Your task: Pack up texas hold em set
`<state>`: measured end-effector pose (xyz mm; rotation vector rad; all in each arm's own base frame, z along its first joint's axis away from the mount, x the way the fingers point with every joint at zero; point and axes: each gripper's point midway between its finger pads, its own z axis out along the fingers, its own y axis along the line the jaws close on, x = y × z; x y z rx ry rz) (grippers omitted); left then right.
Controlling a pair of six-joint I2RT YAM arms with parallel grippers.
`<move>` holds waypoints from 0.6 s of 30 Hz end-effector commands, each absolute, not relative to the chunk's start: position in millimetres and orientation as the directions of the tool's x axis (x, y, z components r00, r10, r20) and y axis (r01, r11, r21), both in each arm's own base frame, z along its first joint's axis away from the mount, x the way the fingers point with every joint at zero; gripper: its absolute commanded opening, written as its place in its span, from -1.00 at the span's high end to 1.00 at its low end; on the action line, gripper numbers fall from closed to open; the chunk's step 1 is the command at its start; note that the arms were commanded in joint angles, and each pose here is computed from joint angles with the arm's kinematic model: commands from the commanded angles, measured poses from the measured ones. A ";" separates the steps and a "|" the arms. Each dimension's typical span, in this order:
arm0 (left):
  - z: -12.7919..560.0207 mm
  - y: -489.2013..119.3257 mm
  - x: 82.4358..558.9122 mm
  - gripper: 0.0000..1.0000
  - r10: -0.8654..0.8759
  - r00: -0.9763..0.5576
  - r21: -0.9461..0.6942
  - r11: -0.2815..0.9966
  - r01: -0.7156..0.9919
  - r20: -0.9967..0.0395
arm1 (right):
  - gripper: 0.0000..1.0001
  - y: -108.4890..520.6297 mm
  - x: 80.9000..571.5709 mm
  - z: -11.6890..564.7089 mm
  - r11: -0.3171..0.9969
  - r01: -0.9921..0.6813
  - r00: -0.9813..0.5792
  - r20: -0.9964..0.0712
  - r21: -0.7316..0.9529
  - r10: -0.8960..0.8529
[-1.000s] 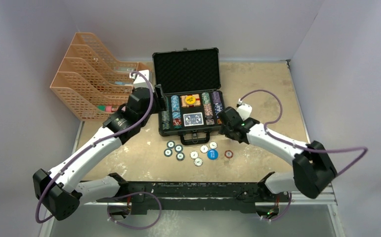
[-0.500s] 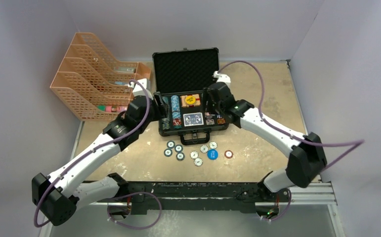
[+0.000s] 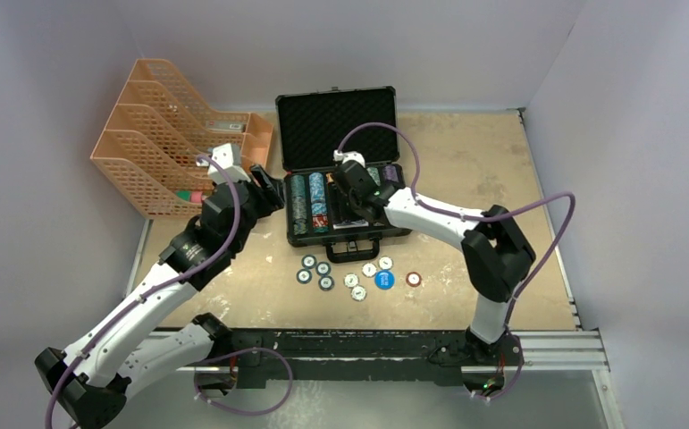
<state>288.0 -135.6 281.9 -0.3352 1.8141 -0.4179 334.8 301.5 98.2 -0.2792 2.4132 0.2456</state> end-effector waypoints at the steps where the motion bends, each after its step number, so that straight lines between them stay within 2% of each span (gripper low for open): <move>1: 293.7 -128.3 288.8 -0.10 -0.442 -0.234 -0.449 0.893 -0.029 -0.866 | -0.07 308.9 348.1 101.3 0.956 -0.290 -0.724 -0.666 0.056 -0.180; 14: 290.2 -126.5 292.3 -0.11 -0.447 -0.241 -0.451 0.892 -0.043 -0.861 | -0.12 291.1 326.0 51.4 0.972 -0.233 -0.829 -0.520 -0.014 -0.206; 18: 286.4 -126.5 294.1 -0.11 -0.441 -0.247 -0.443 0.895 -0.052 -0.863 | -0.13 276.1 324.9 49.8 0.984 -0.165 -0.837 -0.519 -0.062 -0.173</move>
